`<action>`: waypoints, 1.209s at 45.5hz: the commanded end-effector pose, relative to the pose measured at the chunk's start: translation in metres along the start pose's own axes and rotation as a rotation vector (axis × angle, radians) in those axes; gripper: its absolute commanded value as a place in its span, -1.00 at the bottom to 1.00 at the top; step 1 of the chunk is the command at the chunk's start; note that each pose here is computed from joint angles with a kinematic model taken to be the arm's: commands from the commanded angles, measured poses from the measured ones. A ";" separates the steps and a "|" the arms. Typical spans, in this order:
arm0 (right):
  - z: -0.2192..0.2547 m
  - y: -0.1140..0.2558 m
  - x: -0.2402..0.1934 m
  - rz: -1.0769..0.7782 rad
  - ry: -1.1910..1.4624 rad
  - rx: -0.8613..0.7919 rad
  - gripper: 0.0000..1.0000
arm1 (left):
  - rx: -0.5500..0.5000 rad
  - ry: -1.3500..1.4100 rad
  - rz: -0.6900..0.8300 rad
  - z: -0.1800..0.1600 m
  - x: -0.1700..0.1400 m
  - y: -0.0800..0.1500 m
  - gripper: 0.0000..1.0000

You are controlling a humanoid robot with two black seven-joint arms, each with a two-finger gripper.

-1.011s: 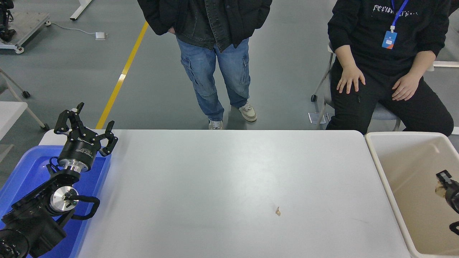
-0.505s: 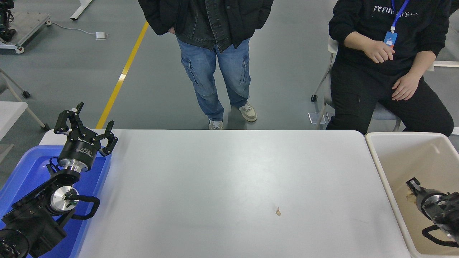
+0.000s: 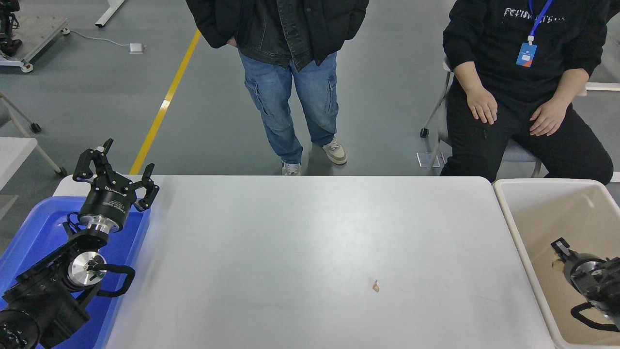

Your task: Clean the table surface

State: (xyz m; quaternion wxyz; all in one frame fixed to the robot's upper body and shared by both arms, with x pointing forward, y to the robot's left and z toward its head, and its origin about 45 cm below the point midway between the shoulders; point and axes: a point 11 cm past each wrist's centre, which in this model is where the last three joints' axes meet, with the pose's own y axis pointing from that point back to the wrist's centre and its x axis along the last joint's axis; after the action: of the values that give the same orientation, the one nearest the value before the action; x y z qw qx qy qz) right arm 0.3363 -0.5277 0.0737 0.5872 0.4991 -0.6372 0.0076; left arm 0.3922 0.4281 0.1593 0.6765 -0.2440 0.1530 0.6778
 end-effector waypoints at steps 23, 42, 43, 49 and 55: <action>-0.002 0.000 0.014 0.103 -0.005 0.006 0.80 | 0.000 -0.001 0.000 0.000 0.000 0.000 1.00; -0.067 0.005 0.106 0.248 -0.229 0.117 0.92 | 0.000 -0.001 0.000 0.000 0.000 0.000 1.00; -0.072 0.007 0.115 0.258 -0.267 0.130 0.93 | 0.000 0.000 0.000 0.000 0.000 0.000 1.00; -0.116 0.022 0.168 0.293 -0.511 0.244 0.93 | 0.000 0.000 0.000 0.000 0.000 0.000 1.00; -0.154 0.039 0.199 0.271 -0.711 0.370 0.93 | 0.000 -0.001 0.000 0.000 0.000 0.000 1.00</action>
State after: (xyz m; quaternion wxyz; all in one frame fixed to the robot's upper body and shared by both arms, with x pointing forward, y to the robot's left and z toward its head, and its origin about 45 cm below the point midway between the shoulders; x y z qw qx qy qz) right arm 0.4221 -0.5483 0.2064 0.4044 0.4578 -0.7906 0.0437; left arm 0.3922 0.4281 0.1593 0.6765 -0.2440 0.1529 0.6778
